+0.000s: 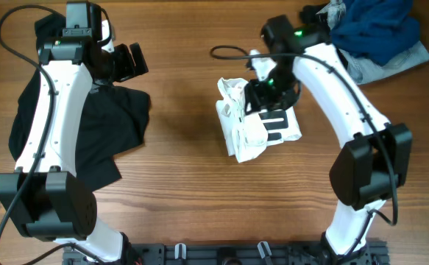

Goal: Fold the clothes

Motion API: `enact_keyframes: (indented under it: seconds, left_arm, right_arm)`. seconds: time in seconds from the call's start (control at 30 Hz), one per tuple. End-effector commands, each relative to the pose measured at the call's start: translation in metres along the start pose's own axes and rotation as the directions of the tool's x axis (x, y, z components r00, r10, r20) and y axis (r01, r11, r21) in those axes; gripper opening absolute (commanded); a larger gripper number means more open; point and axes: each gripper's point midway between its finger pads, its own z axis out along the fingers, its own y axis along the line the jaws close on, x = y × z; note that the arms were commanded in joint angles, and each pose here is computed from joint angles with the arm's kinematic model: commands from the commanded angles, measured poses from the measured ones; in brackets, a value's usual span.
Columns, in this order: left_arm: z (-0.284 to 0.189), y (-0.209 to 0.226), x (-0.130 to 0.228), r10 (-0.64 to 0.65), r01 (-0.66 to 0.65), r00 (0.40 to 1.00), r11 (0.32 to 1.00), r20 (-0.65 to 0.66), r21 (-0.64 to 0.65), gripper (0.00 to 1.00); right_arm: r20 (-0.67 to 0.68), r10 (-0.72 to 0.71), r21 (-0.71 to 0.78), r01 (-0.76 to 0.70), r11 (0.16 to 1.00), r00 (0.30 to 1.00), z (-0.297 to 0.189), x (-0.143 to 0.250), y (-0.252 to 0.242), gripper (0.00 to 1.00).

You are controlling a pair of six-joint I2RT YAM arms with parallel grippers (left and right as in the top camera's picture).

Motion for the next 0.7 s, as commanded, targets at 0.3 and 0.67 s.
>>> enact_keyframes:
  seconds: [0.3,0.67]
  left_arm:
    - [0.003,0.017,-0.007,0.013,-0.012,1.000,0.997,0.023,-0.078,1.00]
    - [0.003,0.018,-0.007,0.010,-0.008,1.000,0.997,0.022,-0.079,1.00]
  right_arm:
    - [0.033,0.017,0.068,-0.019,0.997,0.999,0.059,-0.006,-0.024,0.52]
    - [0.116,0.244,0.241,-0.266,0.933,0.963,0.106,0.012,-0.097,0.48]
